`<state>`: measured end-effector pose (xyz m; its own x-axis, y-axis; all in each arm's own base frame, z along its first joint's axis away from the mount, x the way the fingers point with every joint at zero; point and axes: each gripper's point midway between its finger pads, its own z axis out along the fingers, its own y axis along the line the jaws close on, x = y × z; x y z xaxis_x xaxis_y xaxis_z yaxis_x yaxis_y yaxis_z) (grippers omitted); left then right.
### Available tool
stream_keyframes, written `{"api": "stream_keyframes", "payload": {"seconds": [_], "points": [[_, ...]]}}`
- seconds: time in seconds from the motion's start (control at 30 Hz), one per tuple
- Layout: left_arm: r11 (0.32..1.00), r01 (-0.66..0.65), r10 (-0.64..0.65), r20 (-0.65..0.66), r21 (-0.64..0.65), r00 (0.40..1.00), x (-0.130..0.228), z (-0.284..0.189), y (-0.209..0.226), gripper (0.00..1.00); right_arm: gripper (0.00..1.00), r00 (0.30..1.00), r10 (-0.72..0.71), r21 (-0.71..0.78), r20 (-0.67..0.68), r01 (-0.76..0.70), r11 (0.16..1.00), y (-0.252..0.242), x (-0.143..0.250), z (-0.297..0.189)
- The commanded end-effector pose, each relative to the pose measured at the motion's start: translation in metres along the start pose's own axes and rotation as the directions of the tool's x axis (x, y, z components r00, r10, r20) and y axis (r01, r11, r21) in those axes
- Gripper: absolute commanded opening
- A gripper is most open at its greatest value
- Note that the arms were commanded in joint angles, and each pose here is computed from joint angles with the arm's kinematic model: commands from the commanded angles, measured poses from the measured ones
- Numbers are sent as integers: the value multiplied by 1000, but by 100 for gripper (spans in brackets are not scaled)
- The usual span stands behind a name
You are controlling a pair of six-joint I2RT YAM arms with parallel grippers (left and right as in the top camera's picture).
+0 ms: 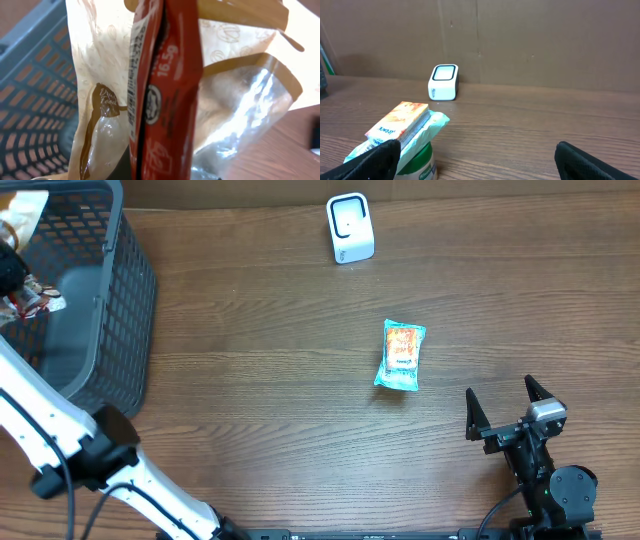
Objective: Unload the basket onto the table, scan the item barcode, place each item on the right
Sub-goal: 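Lift the brown pouch with red stick out of the basket, then carry the brown pouch to the table beside the teal packet and release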
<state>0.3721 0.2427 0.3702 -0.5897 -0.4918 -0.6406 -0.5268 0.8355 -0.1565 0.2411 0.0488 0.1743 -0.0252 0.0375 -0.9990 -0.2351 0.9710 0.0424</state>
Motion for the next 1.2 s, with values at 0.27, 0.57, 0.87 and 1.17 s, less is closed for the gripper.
{"api": "stream_keyframes", "payload": {"seconds": [0.27, 0.57, 0.87, 1.17], "points": [[959, -135, 115, 93, 250, 989, 21, -78, -111, 4, 100, 1000, -5, 3, 1, 5, 1000, -1, 2, 0], [915, -265, 323, -160, 304, 933, 107, -50, -177, 4, 100, 1000, -5, 3, 1, 5, 1000, -1, 2, 0], [896, -396, 442, -474, 198, 762, 229, 27, -211, 4, 100, 1000, -5, 3, 1, 5, 1000, -1, 2, 0], [907, -404, 406, -515, 123, 755, 332, 86, -246, 4, 100, 1000, -5, 3, 1, 5, 1000, -1, 2, 0]]}}
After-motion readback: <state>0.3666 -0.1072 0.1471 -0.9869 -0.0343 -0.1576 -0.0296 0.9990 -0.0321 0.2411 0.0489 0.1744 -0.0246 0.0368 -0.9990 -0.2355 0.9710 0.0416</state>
